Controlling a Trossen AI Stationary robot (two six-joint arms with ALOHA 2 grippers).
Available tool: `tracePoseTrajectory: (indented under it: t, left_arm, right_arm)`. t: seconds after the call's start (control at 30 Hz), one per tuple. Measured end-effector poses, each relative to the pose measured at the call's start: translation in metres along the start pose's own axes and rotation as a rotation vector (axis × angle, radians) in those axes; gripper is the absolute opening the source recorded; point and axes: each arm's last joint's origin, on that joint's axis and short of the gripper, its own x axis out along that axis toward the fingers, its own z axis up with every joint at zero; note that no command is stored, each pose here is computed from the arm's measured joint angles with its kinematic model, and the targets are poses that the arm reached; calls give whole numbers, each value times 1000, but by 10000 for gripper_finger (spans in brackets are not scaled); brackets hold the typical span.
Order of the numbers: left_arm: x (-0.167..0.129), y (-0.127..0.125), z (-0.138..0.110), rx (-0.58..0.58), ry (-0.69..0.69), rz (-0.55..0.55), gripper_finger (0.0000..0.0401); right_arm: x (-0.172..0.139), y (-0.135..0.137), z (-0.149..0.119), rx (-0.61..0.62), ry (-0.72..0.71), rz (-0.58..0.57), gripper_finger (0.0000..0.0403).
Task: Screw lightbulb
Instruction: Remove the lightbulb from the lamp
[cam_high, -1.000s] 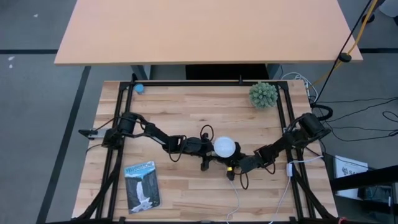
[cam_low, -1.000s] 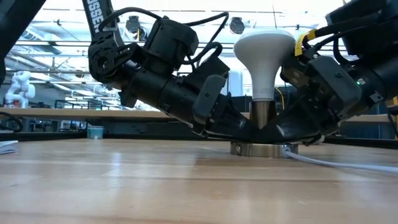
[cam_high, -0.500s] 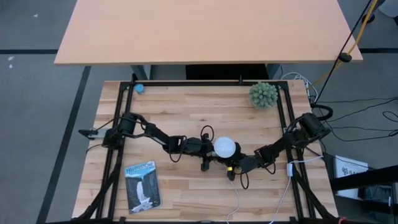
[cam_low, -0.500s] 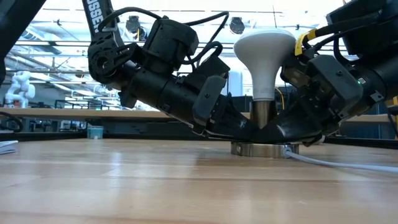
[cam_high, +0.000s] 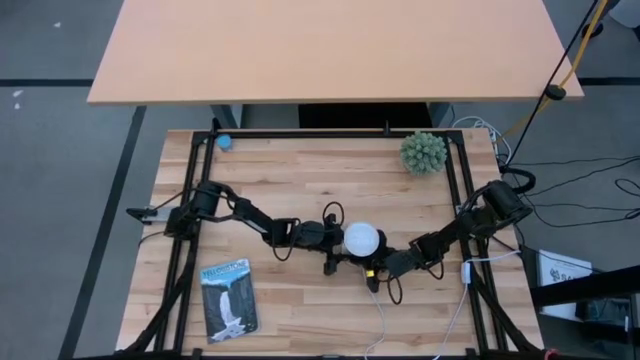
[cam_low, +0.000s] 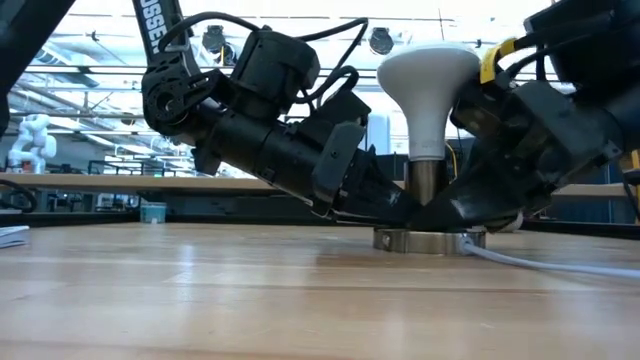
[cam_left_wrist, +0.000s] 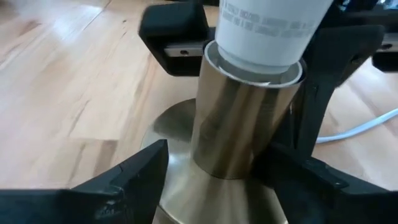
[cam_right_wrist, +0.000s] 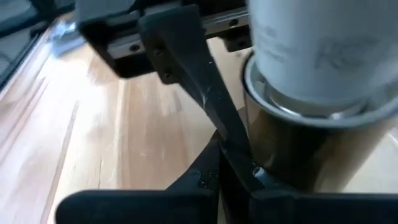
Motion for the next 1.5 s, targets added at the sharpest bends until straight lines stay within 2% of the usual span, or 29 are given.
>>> tracePoseTrajectory:
  t: [0.17,0.27,0.4,0.57,0.8,1.07,1.17,1.33,1.5]
  left_arm:
    - [1,-1,1,-11,-1,-9,275]
    - [1,-1,0,-6,5,-7,275]
    - [1,-1,0,-2,6,-8,275]
    - [0,-4,-1,4,9,-16,275]
    - [0,-5,-1,6,9,-15,275]
    - [0,-4,-2,31,18,-11,274]
    - [0,-4,-3,63,29,-7,249]
    - [0,-4,-3,88,33,-6,168]
    - [0,-1,-3,105,38,-7,168]
  right_arm:
    - [-24,9,20,-13,43,34,0]
    - [-40,9,23,-1,109,-12,0]
    - [-51,6,21,17,127,-110,0]
    - [-43,3,9,20,137,-163,0]
    - [-22,2,2,5,69,-133,0]
    - [-20,1,4,3,65,-133,0]
    - [-20,1,4,2,65,-134,0]
    - [-20,1,4,1,66,-135,0]
    - [-33,1,10,18,156,-99,0]
